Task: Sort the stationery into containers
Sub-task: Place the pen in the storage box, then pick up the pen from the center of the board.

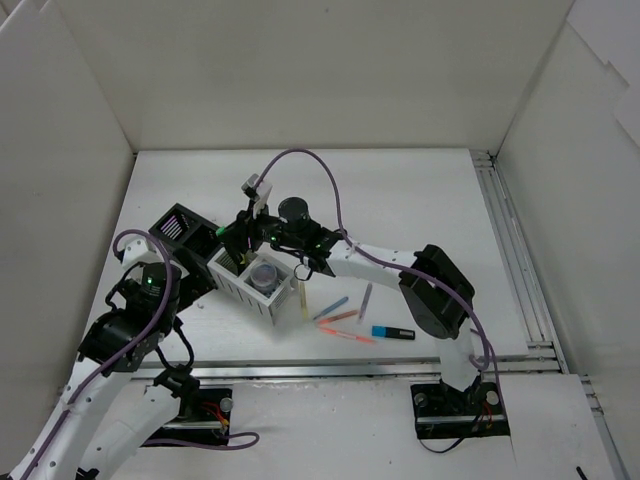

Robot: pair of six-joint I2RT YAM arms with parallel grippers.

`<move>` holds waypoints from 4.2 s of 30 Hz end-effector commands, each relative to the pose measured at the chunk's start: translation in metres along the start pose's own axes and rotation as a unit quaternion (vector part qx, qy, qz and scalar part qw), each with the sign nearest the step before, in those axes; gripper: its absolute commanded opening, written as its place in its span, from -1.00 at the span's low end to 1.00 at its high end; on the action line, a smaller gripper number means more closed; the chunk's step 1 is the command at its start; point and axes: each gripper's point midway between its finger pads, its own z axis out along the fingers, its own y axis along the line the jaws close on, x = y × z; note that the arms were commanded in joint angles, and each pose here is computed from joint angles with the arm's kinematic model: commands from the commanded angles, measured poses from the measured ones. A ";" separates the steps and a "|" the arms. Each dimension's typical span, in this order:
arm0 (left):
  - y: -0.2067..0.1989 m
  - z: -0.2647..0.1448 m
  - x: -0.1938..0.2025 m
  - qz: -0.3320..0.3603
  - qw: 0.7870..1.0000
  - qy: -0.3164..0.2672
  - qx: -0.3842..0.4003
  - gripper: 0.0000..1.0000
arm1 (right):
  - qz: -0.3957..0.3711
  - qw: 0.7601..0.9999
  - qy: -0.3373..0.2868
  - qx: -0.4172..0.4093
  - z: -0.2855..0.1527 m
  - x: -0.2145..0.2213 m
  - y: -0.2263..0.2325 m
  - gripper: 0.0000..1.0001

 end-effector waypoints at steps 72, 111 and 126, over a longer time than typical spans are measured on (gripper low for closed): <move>-0.152 0.024 0.023 0.289 0.922 0.009 0.257 0.99 | -0.208 0.732 0.618 0.200 -0.379 0.159 -0.053 0.96; -0.114 0.059 0.005 0.258 0.950 0.021 0.176 0.99 | -0.136 0.694 0.697 0.119 -0.390 0.220 -0.053 -0.91; -0.106 0.045 -0.015 0.205 0.964 -0.006 0.168 0.99 | -0.277 0.853 0.293 0.331 -0.321 0.021 -0.069 -1.00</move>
